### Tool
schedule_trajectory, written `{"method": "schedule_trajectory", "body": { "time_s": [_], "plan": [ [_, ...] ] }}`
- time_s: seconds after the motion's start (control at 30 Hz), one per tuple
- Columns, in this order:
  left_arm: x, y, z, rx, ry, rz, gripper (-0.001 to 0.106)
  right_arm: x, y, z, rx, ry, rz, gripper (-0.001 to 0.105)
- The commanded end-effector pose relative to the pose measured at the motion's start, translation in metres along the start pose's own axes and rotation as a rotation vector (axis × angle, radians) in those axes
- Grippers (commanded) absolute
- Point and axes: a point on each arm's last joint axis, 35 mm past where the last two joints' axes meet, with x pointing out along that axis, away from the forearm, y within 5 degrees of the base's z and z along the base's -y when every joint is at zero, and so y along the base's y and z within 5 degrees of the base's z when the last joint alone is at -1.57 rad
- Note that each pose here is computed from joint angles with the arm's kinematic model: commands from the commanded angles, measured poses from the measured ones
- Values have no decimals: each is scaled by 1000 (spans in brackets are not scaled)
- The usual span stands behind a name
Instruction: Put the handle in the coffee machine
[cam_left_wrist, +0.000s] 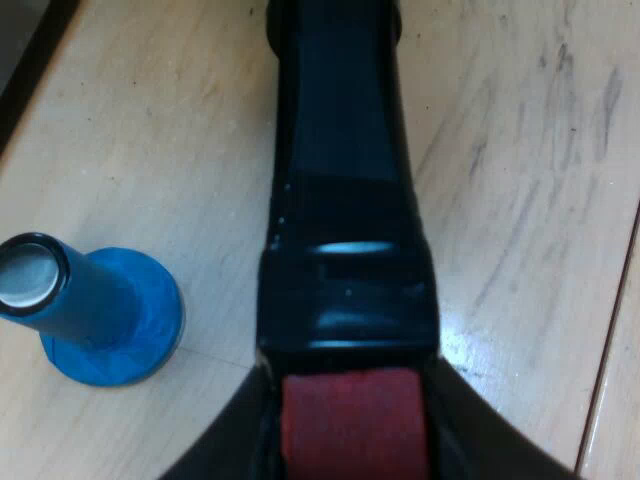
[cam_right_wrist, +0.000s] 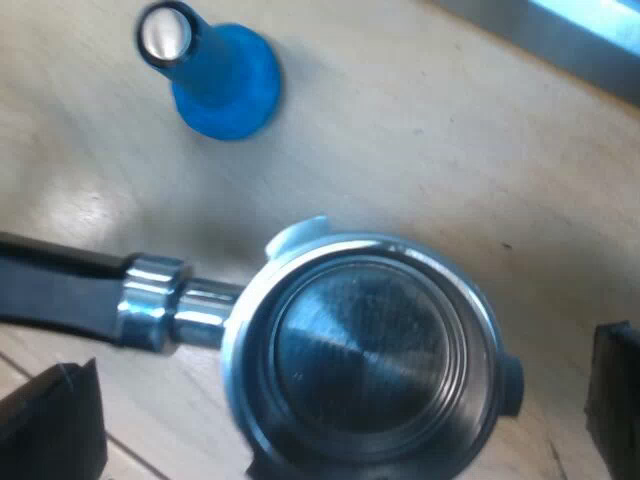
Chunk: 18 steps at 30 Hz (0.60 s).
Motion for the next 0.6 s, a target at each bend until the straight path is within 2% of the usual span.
{"method": "schedule_trajectory", "body": {
  "time_s": [0.03, 0.13, 0.27, 0.37, 0.43, 0.47, 0.6],
  "plan": [
    [-4, -1, 8, 20, -54, -7, 0, -16, 0, 1, -21, -51, 9, 105],
    [-4, -1, 9, 22, -61, -5, 0, -30, -1, -1, -16, -94, 15, 105],
    [-4, 0, 10, 26, -73, -3, 0, -49, -3, -6, 31, -143, 25, 105],
    [-4, 0, 10, 26, -73, -3, 0, -60, -4, -13, 67, -142, 6, 105],
    [-4, 0, 10, 26, -73, -3, 0, -63, -3, -15, 59, -146, -30, 105],
    [-4, 0, 10, 26, -73, -3, 0, -68, -1, -19, 46, -160, -96, 105],
    [-9, -1, 15, 26, -73, 8, 0, -76, 12, -25, 8, -202, -173, 105]
  ]
}}
